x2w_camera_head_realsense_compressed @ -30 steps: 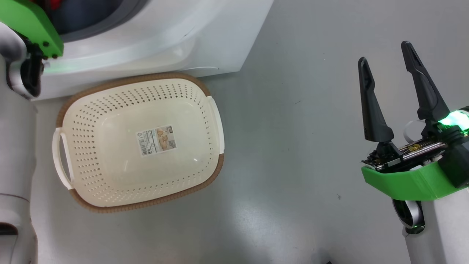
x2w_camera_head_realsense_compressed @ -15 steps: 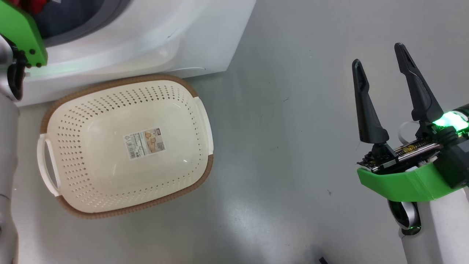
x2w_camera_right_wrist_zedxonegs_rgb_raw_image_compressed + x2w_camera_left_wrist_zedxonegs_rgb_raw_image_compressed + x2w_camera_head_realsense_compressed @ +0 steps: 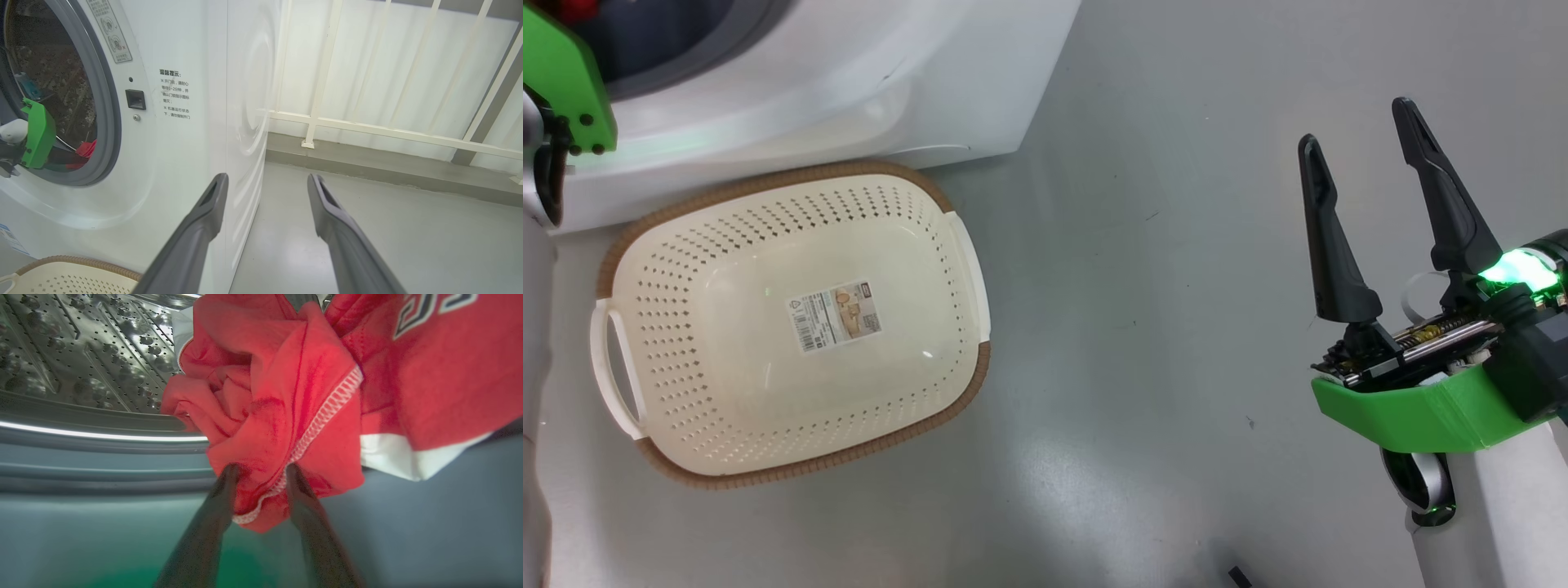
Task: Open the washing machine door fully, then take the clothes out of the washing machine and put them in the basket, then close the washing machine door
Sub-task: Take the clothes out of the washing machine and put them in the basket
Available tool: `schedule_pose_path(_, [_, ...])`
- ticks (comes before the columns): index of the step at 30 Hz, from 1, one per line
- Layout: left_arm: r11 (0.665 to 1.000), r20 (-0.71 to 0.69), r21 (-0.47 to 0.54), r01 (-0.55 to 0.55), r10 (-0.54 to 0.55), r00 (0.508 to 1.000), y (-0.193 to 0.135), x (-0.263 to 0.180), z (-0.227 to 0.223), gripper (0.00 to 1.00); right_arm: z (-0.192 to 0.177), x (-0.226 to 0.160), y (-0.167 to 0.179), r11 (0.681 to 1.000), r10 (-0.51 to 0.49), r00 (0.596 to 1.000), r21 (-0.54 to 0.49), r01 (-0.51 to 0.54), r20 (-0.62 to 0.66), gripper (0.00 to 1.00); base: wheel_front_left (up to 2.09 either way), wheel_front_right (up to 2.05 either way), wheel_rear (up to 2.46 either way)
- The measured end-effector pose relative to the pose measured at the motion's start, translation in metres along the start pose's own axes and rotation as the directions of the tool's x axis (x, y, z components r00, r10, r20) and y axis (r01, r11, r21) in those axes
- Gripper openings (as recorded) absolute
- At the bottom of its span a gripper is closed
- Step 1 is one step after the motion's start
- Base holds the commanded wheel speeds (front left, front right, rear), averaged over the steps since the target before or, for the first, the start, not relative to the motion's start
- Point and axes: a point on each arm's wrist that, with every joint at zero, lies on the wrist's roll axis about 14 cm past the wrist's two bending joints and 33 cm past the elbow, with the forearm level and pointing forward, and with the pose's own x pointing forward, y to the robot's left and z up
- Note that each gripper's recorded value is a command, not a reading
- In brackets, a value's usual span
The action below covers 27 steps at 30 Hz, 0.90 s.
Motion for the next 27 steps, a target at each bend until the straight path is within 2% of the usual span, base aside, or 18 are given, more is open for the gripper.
schedule_pose_path(9, [1.000,0.044,0.014,-0.007,0.006,0.999,0.004,0.000,0.006,0.00,-0.001,0.001,0.001,1.000,0.001,1.000,0.009,-0.001,0.000,1.00,0.00,0.00,0.00])
schedule_pose_path(15, [0.998,0.139,0.034,-0.052,0.047,0.989,0.012,-0.005,0.023,0.00,0.000,0.002,0.004,1.000,0.008,1.000,0.015,-0.008,0.004,1.00,0.00,0.00,0.00])
schedule_pose_path(27, [0.998,0.371,0.002,-0.068,0.062,0.927,0.021,-0.032,0.065,0.00,0.010,0.007,0.012,0.999,0.027,0.999,0.032,-0.028,0.036,1.00,0.00,0.00,0.00])
